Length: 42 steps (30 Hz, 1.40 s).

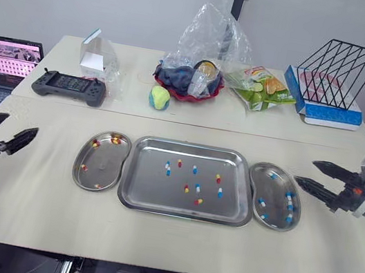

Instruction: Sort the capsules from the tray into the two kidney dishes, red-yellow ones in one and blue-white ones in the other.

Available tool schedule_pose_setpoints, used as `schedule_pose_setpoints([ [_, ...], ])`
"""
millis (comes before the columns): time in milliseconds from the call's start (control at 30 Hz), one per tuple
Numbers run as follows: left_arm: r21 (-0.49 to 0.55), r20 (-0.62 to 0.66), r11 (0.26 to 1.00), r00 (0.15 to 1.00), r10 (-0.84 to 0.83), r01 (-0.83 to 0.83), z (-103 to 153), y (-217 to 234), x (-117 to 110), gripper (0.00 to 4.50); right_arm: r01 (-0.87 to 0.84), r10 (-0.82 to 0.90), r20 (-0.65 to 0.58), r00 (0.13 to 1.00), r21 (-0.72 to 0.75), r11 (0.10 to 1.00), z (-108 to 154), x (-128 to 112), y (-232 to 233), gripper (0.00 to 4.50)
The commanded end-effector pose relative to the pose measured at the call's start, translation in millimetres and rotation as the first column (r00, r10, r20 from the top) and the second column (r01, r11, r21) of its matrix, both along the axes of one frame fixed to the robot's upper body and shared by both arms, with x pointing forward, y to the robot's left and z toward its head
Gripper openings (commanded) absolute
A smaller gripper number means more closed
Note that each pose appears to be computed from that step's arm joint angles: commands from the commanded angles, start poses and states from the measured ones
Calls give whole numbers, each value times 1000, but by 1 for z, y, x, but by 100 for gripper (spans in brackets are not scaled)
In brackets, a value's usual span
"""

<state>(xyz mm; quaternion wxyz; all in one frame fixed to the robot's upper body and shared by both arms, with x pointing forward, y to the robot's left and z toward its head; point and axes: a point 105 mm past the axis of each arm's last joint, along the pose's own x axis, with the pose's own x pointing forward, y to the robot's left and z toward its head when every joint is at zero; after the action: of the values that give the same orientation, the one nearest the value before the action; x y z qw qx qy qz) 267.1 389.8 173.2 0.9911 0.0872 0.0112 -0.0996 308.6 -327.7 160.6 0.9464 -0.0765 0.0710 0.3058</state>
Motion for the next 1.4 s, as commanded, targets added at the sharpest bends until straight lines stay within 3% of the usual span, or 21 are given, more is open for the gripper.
schedule_pose_setpoints([
  [33, 1, 86, 1000, 996, -8, 8, 19, 9, -8, 448, 119, -116, 74, 990, -30, 992, 2, -3, -28, 450],
  [667, 89, 56, 990, 991, -118, 112, 13, 2, -12, 448, 136, -131, 85, 988, -50, 990, 1, 2, -31, 450],
  [900, 35, 44, 966, 965, -258, 256, 26, -14, -21, 448, 72, -67, 105, 992, -39, 997, 12, 5, -13, 450],
  [1067, 88, 51, 934, 935, -351, 346, 40, -30, -22, 448, -66, 73, 87, 993, -82, 994, 23, 2, 23, 450],
  [1267, 110, -7, 871, 876, -482, 480, 40, -56, -27, 448, -279, 287, 71, 955, -109, 954, 38, -5, 98, 450],
  [1400, 82, 5, 844, 847, -532, 530, 44, -70, -28, 448, -331, 333, 47, 942, -54, 942, 43, -7, 128, 450],
])
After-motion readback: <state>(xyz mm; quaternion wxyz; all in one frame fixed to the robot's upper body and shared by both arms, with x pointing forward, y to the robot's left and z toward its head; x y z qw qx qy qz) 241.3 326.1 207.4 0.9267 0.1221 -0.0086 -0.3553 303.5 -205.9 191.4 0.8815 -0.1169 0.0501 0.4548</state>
